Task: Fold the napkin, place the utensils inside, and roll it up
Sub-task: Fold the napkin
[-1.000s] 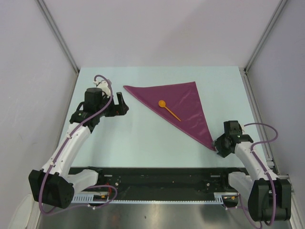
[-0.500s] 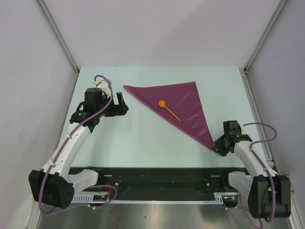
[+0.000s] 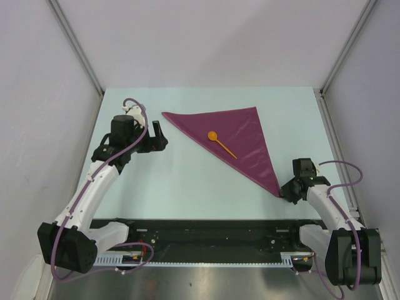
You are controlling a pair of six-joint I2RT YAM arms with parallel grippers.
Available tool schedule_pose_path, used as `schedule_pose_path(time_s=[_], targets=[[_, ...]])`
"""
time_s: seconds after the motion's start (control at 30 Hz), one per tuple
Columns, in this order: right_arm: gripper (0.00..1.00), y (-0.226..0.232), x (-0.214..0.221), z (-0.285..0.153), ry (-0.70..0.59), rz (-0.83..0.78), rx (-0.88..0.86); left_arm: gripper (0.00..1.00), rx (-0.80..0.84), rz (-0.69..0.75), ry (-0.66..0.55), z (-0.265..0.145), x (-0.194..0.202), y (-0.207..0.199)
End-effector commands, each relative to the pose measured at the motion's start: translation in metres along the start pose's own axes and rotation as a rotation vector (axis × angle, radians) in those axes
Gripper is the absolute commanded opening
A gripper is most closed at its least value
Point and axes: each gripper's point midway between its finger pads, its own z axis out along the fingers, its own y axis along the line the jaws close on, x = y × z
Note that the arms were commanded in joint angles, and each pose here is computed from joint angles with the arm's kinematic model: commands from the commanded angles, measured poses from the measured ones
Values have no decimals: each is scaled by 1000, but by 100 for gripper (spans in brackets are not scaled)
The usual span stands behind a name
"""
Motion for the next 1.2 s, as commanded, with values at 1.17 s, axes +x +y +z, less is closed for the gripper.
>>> schedule_pose_path(time_s=[1.17], targets=[[0,110,-21,-47,-58,-168,-501,100,-28,15,-25,-3,-3,6]])
